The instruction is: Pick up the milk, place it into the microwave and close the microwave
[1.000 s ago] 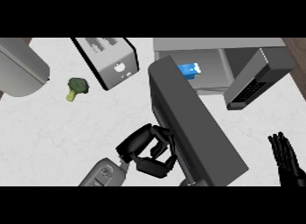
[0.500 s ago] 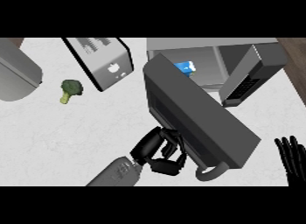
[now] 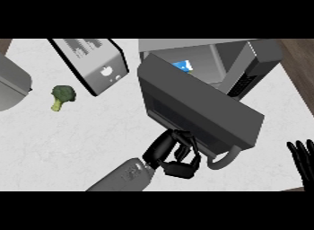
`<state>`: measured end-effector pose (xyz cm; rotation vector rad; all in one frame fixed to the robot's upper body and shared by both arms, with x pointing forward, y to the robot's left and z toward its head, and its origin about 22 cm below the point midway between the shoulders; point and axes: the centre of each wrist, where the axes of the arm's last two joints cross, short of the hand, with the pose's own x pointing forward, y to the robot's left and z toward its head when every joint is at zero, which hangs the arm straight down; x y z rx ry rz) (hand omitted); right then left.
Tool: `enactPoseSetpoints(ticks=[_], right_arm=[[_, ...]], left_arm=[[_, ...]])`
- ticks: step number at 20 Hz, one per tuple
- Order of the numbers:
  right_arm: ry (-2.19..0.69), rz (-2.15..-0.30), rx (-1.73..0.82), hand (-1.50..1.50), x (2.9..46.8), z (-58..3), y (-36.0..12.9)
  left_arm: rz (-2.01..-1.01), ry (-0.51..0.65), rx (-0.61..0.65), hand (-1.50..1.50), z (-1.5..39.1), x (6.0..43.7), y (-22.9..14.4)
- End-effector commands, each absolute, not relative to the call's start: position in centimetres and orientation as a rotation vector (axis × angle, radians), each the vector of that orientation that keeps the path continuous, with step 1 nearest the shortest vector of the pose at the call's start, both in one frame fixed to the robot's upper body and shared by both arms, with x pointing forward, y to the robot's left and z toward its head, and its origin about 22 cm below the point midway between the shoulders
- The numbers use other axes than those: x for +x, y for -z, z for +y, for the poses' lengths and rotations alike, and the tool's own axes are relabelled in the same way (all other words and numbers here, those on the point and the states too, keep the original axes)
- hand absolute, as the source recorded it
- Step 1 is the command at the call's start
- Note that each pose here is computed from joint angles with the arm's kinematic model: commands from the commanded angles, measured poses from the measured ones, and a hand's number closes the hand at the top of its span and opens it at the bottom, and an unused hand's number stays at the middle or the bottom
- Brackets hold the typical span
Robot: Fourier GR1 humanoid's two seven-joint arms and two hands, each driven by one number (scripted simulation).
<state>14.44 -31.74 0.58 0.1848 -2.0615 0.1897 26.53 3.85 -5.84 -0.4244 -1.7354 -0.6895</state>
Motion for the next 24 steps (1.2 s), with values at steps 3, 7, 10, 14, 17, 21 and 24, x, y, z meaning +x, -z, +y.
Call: enactPoseSetpoints(ticks=[3,7,10,14,17,21,24], right_arm=[[-0.283,-2.056,0.244,-1.5,14.9,-32.0,-2.7],[-0.326,-2.064,0.243,-1.5,15.6,-31.9,-4.3],[-0.33,-2.089,0.226,-1.5,15.7,-32.3,-4.8],[-0.358,-2.129,0.202,-1.5,16.7,-33.3,-6.7],[-0.421,-2.123,0.19,-1.5,16.8,-34.2,-7.6],[-0.651,-2.219,-0.132,1.5,17.6,-36.0,-12.6],[-0.657,-2.235,-0.21,1.5,18.0,-36.4,-13.4]], left_arm=[[-1.801,0.565,-0.435,1.5,2.0,26.7,3.8],[-1.836,0.451,-0.378,1.5,1.4,27.5,2.3],[-1.847,0.361,-0.3,1.5,1.2,28.5,1.2],[-1.844,0.33,-0.245,-1.5,1.1,29.4,0.8],[-1.816,0.282,-0.196,-1.5,1.0,30.8,-0.2],[-1.78,0.244,-0.125,-1.5,1.1,31.4,-0.2],[-1.79,0.137,-0.133,-1.5,1.0,32.4,-1.8]])
